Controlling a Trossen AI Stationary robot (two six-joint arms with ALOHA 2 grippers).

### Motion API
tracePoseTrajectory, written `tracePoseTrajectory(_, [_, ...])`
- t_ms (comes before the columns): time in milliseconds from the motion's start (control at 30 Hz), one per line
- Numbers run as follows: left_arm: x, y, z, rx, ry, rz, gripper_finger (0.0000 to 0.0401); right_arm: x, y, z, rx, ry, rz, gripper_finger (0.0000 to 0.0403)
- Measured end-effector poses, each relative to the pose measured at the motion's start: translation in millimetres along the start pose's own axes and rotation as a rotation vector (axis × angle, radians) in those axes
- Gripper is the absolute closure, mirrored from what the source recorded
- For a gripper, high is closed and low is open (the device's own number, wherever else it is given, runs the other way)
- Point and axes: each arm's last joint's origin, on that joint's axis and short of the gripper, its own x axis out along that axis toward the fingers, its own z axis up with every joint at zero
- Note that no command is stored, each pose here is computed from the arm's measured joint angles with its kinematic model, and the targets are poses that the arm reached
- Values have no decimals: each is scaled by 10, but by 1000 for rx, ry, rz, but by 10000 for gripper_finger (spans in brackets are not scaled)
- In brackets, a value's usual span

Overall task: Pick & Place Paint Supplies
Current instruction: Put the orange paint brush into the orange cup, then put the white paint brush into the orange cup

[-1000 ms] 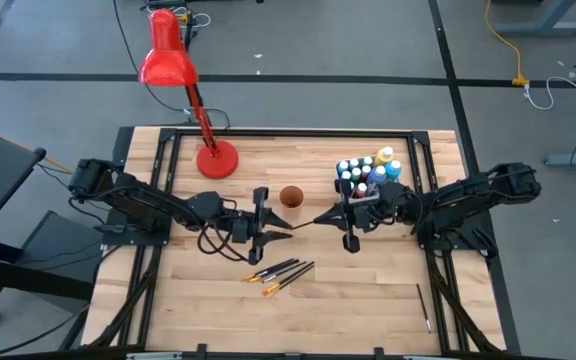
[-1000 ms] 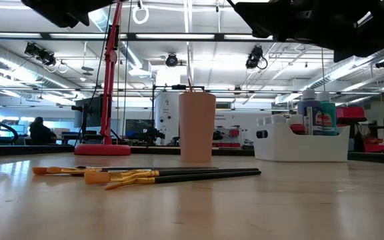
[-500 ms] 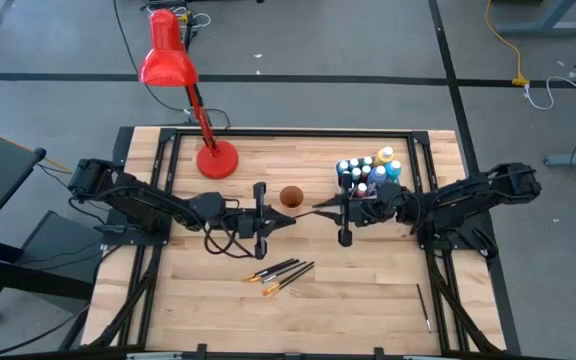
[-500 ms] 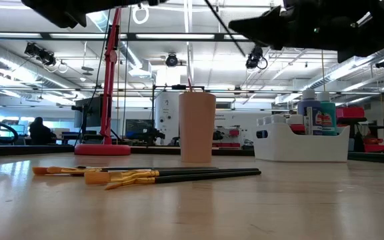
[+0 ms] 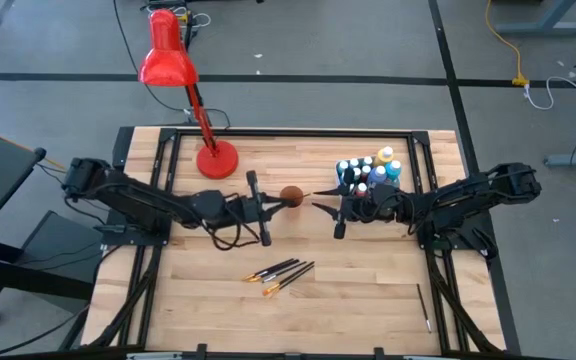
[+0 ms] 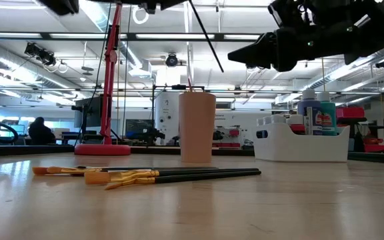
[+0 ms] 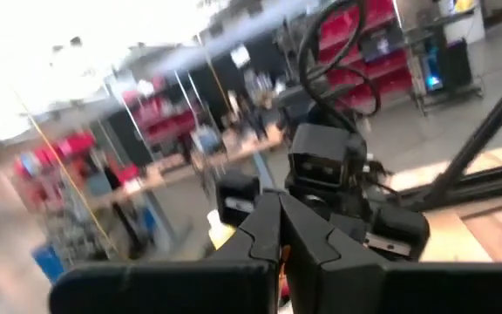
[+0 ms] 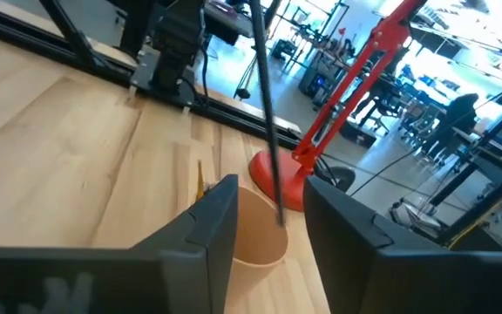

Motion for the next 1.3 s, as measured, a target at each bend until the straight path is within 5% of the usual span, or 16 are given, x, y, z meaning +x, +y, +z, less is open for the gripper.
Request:
tracePoseTrajectory(167, [91, 93, 33, -70, 277, -50, 396, 0, 6, -12, -4, 13, 6, 266])
tracePoseTrajectory(367, [170, 145, -140, -150, 399, -17, 395, 0, 10, -21, -6, 21, 10, 266])
tracePoseTrajectory(967, [253, 174, -393, -132, 481, -7, 356, -2, 24, -37, -10, 30, 33, 266])
tracePoseTrajectory(1300, [127, 296, -197, -41, 465, 50, 372, -2, 25, -40, -11, 32, 35, 266])
